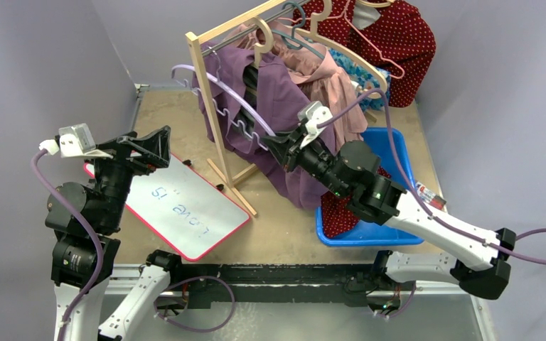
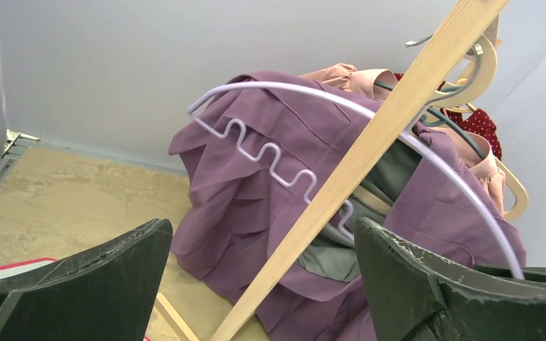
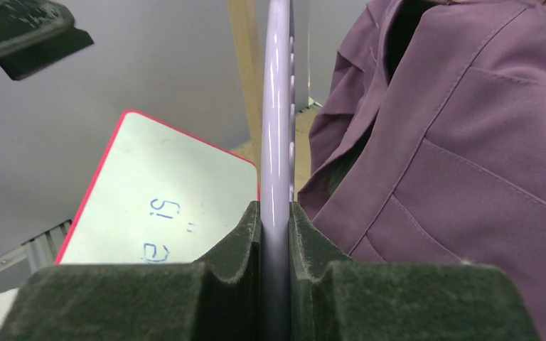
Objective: Remove the skirt from the hanger
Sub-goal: Place the hanger at the clothesline.
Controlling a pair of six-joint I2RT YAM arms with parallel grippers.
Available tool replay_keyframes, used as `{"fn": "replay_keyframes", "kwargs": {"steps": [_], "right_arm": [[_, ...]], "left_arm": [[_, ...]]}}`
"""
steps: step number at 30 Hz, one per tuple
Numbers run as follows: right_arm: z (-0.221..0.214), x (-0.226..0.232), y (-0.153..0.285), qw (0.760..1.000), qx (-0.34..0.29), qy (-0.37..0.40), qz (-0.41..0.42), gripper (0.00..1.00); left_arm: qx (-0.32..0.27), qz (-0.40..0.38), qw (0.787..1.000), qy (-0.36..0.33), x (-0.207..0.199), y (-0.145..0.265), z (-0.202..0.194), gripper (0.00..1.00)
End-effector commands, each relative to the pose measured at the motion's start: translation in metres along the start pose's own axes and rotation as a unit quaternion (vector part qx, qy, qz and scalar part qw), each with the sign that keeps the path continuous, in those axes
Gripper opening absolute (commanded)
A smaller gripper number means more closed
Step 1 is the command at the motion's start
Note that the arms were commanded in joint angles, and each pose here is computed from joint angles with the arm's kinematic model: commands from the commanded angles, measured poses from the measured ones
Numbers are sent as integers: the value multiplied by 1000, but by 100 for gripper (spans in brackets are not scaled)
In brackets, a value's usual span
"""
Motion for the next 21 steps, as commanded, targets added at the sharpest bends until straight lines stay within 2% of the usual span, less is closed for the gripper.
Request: {"fn": "replay_keyframes", "kwargs": {"steps": [1, 16, 18, 21], "right_arm": [[36, -6, -6, 998, -61, 5, -18, 0], [14, 24, -16, 998, -30, -31, 56, 0], [15, 27, -14, 997, -27, -36, 62, 7], [16, 28, -10, 996, -19, -48, 66, 23]], "left_arm": [[-21, -21, 999, 13, -12, 5, 16, 100], [-13, -17, 1000, 12, -9, -1, 10, 100], [-12, -16, 1000, 12, -9, -1, 9, 100], [-10, -16, 1000, 12, -8, -3, 6, 100]]}}
Point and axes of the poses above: each gripper's point midway between its finger pads, its own y axis back along the fingers, its own x axis along the line the jaws close on, z = x × y, the point moved 1 cm from there along y, back along the fingers, and after that the axes turned 4 degrees about y, right-handed, at the moved point
